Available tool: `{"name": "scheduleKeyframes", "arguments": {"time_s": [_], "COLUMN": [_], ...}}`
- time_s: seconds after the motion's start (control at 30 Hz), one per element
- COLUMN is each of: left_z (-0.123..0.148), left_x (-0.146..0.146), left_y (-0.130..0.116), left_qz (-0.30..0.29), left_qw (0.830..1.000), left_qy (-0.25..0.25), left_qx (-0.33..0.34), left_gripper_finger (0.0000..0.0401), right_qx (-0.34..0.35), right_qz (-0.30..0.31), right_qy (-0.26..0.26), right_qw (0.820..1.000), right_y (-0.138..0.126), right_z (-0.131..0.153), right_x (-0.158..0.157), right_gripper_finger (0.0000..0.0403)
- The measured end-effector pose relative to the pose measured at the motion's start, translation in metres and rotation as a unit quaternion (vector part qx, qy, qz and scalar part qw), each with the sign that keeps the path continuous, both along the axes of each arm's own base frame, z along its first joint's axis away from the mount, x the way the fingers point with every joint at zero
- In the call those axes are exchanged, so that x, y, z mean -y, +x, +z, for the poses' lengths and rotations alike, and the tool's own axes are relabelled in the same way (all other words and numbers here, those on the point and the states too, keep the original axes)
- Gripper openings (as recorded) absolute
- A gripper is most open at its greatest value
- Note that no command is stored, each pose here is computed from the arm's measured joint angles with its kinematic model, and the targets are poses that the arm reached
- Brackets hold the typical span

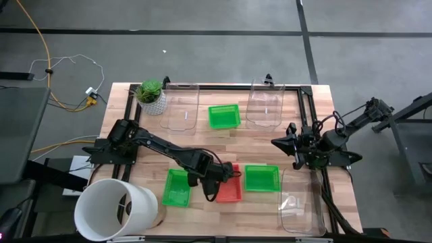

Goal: Stack baskets by color
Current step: Stack the top orange bin on the bottom stacked orange bins, then stack the top center green bin on the bottom right green bin

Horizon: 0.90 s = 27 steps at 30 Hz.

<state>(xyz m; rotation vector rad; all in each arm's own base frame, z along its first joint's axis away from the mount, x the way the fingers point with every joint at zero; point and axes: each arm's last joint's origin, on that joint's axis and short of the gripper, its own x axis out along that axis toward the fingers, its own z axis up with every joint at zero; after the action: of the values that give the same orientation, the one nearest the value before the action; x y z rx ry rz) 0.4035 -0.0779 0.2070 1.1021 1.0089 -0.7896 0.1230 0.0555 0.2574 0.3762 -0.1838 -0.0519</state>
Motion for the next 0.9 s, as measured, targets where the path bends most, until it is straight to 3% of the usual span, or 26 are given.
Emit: {"name": "scheduleKeyframes", "arguments": {"time_s": [0.23,0.43,0.53,0.67,0.77,0.9], "left_z": [0.018,0.07,0.098,0.138,0.164,0.199], "left_x": [-0.001,-0.012,-0.029,-0.059,-0.08,-0.09], "left_y": [-0.003,-0.003,-0.011,-0.03,-0.043,-0.062], "left_qz": [0.057,0.16,0.242,0.325,0.354,0.346], "left_qw": [0.998,0.984,0.96,0.907,0.868,0.849], "left_qy": [-0.023,-0.072,-0.136,-0.265,-0.342,-0.375], "left_qx": [0.011,0.02,0.021,0.039,0.062,0.14], "left_gripper_finger": [0.0144,0.0148,0.0145,0.0139,0.0132,0.0123], "right_qx": [0.0,-0.005,-0.007,-0.009,-0.013,-0.014], "right_qz": [0.0,0.0,0.0,0.0,0.0,0.001], "right_qy": [0.0,-0.003,-0.004,-0.006,-0.008,-0.009], "right_qw": [1.0,1.0,1.0,1.0,1.0,1.0], "right_y": [0.0,0.0,0.0,0.001,0.002,0.002], "right_z": [0.0,-0.001,-0.001,-0.002,-0.003,-0.003], "right_x": [0.0,0.0,0.0,0.0,-0.001,-0.001], "right_gripper_finger": [0.0,0.0,0.0,0.0,0.0,0.0]}}
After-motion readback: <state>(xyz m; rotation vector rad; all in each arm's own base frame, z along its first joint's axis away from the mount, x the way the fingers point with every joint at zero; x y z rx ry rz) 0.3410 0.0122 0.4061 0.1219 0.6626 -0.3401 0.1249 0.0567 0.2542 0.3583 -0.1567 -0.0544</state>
